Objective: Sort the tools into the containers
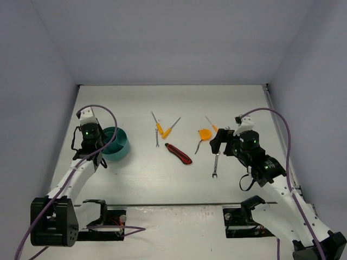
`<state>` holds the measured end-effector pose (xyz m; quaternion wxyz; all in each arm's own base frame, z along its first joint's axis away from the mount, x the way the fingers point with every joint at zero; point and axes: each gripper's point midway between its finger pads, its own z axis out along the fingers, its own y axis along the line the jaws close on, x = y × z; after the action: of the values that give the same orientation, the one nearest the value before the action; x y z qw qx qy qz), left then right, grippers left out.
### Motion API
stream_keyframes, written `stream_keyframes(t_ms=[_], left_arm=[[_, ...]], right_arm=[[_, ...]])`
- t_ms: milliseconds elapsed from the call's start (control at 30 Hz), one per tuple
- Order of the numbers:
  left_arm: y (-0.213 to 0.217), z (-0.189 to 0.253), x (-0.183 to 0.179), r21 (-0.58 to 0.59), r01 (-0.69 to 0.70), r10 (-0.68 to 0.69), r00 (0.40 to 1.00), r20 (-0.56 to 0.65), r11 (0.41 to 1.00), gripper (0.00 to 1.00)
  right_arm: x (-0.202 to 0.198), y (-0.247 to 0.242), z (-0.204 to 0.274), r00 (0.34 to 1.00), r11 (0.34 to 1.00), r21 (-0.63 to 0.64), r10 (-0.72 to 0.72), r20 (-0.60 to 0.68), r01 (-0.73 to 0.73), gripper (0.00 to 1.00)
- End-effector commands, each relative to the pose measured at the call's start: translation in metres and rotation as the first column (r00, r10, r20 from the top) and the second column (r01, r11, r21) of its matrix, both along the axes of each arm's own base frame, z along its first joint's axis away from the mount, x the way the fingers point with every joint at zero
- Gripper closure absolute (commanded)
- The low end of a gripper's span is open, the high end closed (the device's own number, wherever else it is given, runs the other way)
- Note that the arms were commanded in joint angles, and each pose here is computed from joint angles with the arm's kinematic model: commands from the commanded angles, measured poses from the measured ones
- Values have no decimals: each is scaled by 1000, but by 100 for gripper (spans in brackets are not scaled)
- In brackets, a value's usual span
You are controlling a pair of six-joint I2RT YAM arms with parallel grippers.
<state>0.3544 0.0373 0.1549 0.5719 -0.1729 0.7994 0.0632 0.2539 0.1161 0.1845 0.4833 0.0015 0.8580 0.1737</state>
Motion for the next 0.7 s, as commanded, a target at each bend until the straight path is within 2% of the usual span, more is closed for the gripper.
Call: stream_keyframes(t_ms=[0, 200, 300, 367, 500, 667], left_arm=[[3, 42, 3, -18, -30, 32, 992, 123, 999, 76], [5, 80, -18, -40, -70, 74, 991, 112, 997, 55], [-1, 96, -25, -47, -45, 48, 997, 54, 998, 47], [-16, 119, -24, -78, 32, -28, 999, 45, 996, 43], [-50, 128, -27, -147, 190, -197, 980, -32, 971, 34], [-91, 129, -41, -226, 366, -398, 911, -112, 902, 28]], right_arm=[[10, 5, 8, 999, 1000, 9, 13, 38, -13, 3], [13, 9, 0, 1000, 1000, -4, 25, 5, -25, 3], [15, 13, -7, 999, 999, -13, 48, -25, -48, 4], [17, 19, -15, 996, 997, -20, 72, -57, -74, 5], [19, 45, -25, 980, 983, -56, 166, -111, -173, 9], [16, 92, -48, 938, 939, -139, 287, -192, -316, 8]])
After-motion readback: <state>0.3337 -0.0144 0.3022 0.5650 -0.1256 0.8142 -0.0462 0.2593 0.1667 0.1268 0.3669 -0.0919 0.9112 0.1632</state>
